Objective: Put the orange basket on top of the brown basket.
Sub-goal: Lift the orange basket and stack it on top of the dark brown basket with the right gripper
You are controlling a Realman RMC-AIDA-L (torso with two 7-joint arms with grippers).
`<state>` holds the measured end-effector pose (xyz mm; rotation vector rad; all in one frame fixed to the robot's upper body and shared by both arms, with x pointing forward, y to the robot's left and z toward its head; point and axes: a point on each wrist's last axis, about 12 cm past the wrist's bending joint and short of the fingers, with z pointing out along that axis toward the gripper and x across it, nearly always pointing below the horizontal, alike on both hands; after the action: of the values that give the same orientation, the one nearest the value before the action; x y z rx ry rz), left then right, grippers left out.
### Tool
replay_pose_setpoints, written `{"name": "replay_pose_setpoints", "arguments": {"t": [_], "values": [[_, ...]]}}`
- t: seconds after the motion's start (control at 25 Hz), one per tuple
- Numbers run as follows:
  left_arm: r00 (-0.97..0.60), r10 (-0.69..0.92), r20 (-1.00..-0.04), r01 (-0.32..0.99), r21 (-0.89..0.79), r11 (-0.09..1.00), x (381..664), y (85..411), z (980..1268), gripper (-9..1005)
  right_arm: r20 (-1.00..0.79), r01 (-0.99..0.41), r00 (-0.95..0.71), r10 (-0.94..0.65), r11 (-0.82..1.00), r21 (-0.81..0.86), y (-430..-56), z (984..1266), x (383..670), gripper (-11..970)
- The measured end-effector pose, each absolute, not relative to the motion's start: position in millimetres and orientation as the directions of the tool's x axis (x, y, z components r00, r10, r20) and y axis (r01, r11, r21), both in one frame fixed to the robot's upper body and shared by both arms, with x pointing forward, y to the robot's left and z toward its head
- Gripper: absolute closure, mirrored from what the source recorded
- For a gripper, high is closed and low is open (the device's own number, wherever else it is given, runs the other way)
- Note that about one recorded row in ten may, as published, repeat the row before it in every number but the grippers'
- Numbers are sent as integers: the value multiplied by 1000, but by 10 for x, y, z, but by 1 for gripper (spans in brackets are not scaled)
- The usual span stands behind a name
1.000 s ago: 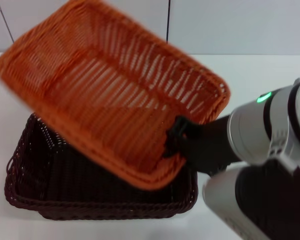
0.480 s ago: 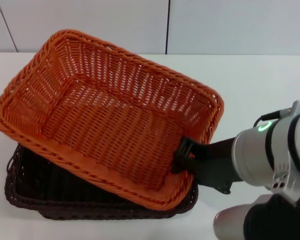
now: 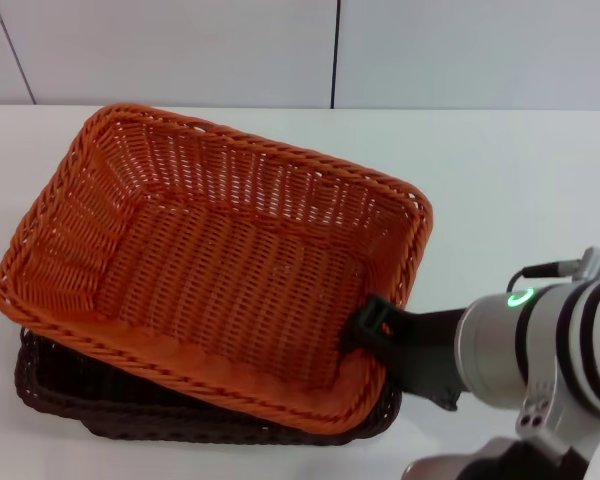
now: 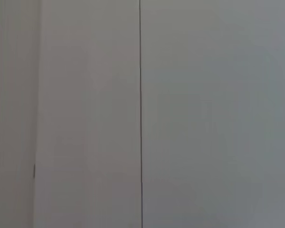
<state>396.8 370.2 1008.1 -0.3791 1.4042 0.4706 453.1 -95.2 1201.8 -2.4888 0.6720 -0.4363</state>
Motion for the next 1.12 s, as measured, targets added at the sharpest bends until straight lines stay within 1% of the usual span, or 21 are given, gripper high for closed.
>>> {"name": "replay_pose_setpoints", "arguments": {"t": [0.16, 0.32, 0.36, 0.56, 0.72, 0.88, 1.12], "values": [[87, 79, -993, -519, 22, 855, 3997, 3705, 10066, 328, 173, -361, 834, -524, -756, -546, -879, 11923, 4372, 660], [84, 78, -993, -512, 24, 859, 4022, 3702, 10066, 327, 167, -351, 844, -510, -759, -549, -817, 11877, 4273, 570], [82, 81, -993, -510, 28, 860, 4027, 3707, 10065, 327, 159, -335, 854, -495, -759, -559, -768, 11860, 4209, 533], [77, 86, -993, -511, 35, 859, 4010, 3725, 10061, 327, 147, -292, 881, -450, -761, -580, -660, 11832, 4091, 346], [69, 93, -993, -511, 44, 858, 3991, 3739, 10052, 327, 144, -282, 885, -442, -756, -590, -633, 11836, 4065, 343], [65, 98, -993, -509, 51, 859, 3993, 3745, 10048, 327, 147, -257, 885, -442, -727, -636, -578, 11894, 4087, 339], [60, 96, -994, -514, 52, 856, 3960, 3750, 10039, 327, 142, -257, 888, -437, -730, -633, -565, 11881, 4066, 332]]}}
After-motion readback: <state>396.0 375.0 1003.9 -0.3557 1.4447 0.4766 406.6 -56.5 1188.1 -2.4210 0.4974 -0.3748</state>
